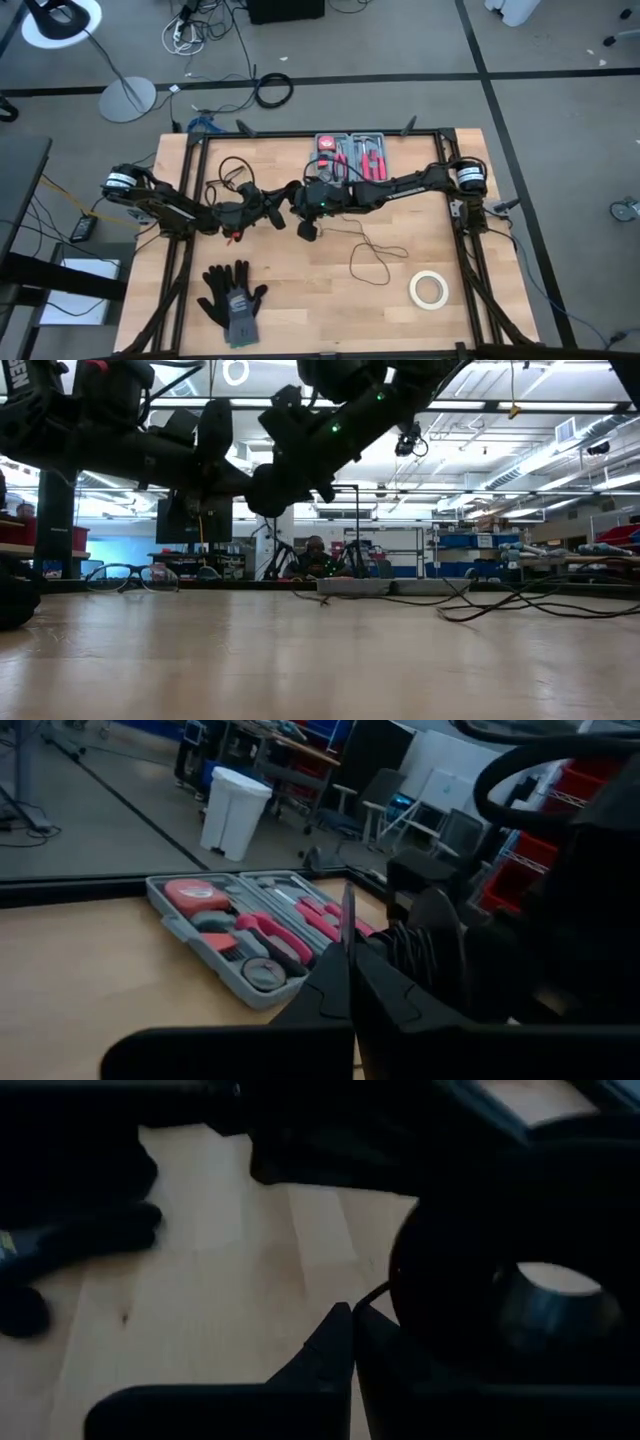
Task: Coil cords
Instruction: Coil the black wire onto the black spool
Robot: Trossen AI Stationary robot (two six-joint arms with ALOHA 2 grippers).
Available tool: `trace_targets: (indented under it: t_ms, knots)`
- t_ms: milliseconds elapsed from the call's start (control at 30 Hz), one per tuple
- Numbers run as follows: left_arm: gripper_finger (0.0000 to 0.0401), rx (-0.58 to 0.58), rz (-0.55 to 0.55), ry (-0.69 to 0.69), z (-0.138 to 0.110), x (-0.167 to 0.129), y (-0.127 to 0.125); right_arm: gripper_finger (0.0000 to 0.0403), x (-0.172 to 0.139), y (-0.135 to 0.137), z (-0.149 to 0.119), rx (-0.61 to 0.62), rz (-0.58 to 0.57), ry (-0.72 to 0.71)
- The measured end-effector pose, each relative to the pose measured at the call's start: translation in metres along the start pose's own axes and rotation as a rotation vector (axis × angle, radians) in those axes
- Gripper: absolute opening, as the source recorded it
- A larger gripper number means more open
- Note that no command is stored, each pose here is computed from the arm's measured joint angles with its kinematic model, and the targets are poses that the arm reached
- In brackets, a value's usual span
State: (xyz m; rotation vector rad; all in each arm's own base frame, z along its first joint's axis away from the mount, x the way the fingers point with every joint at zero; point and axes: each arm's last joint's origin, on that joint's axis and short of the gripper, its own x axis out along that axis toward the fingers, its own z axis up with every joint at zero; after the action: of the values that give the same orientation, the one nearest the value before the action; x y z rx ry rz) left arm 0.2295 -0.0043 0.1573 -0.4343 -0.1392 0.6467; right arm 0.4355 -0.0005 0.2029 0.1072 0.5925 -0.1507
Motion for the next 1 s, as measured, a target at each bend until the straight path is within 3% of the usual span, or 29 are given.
trace_targets:
  t_ms: [167,333,467,600,833,1000]
  knots:
    - [0.0,-0.013,-0.001,-0.012,0.001,0.0,0.0,0.0017,-0.001,-0.001,-0.009,0.022,-0.012,0.078]
    - [0.0,-0.039,-0.005,-0.039,0.005,0.0,-0.002,0.0029,0.001,0.004,-0.035,0.024,0.017,0.108]
    - [0.0,-0.051,-0.011,-0.053,0.006,0.0,-0.002,0.0035,0.003,0.004,-0.069,0.088,0.022,0.1]
    - [0.0,-0.056,-0.031,-0.085,0.01,0.0,-0.004,0.0032,-0.009,-0.004,-0.112,0.222,-0.009,0.205]
    - [0.0,-0.129,-0.086,-0.182,0.02,-0.009,0.0,0.0014,-0.082,-0.013,-0.15,0.391,-0.069,0.352]
    - [0.0,-0.124,-0.106,-0.195,0.023,-0.018,0.007,0.0004,-0.149,-0.018,-0.152,0.431,-0.206,0.432]
